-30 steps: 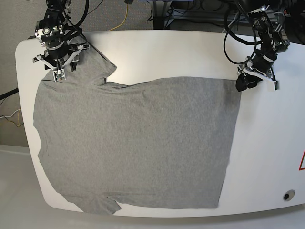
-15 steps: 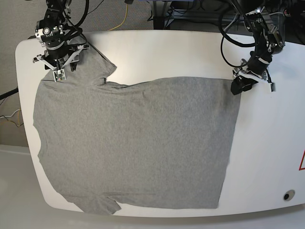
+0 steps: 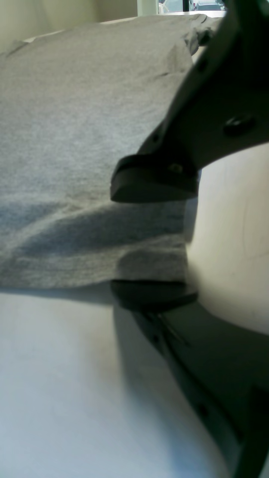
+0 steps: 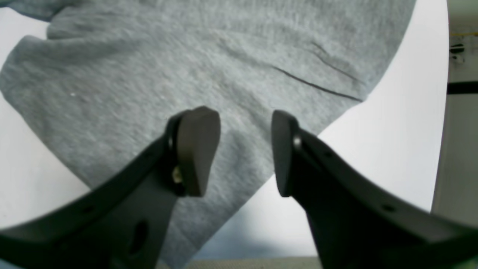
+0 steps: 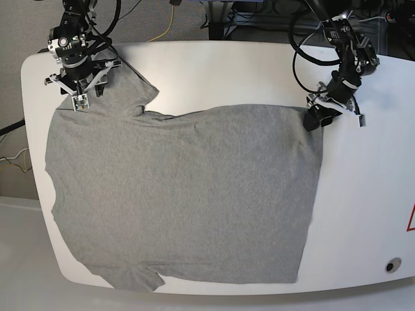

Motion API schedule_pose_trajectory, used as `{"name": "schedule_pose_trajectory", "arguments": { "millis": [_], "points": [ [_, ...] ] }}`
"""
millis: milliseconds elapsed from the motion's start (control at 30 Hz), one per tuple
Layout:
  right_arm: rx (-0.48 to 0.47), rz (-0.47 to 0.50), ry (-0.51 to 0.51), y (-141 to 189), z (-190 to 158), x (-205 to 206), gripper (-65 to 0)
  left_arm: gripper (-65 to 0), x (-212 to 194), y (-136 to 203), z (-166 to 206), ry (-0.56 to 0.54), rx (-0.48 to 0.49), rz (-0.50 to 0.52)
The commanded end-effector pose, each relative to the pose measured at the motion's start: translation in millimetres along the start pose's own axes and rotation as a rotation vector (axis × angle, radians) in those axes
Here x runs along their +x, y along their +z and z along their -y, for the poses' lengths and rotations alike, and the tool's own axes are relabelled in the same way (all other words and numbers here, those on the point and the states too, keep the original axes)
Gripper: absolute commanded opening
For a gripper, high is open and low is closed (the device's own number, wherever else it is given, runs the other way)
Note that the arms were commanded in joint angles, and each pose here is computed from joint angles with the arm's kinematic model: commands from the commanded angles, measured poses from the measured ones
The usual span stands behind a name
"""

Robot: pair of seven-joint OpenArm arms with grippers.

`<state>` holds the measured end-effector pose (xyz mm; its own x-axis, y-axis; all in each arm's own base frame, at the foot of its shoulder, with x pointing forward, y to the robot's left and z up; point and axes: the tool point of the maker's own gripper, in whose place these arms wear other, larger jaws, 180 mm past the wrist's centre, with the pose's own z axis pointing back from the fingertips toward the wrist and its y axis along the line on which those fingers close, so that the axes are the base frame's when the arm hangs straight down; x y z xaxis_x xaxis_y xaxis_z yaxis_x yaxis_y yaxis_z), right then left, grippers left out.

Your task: Fold the T-shirt properly

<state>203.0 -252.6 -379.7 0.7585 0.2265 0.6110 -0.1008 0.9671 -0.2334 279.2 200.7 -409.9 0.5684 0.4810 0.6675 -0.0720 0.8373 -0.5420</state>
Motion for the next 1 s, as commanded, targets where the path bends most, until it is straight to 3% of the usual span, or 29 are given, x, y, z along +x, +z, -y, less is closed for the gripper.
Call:
{"name": "schedule_pose_trajectory", "arguments": {
  "millis": [0,700,800,900,967],
  "points": [
    [-0.014,0.029,0.009,3.3,5.7,7.7,-38.5,-35.5,5.5,-2.4,6.6,-0.005,-0.015,0.017],
    [-0.01,0.016,0.014,4.5,4.7,2.1,-38.5,-36.3,4.0,-2.1,9.4,0.008,-0.02,0.024],
    [-0.01,0.016,0.014,4.5,4.7,2.1,-38.5,-43.5,6.3,-1.7,11.9,0.024,-0.035,0.038],
    [-0.01,0.016,0.014,4.5,4.7,2.1,-38.5,-61.9,7.3,0.4,13.1,0.046,-0.049,0.053],
    [-0.01,0.016,0.014,4.5,4.7,2.1,-38.5,-65.0,3.3,1.9,13.7,0.061,-0.054,0.049]
  ]
}}
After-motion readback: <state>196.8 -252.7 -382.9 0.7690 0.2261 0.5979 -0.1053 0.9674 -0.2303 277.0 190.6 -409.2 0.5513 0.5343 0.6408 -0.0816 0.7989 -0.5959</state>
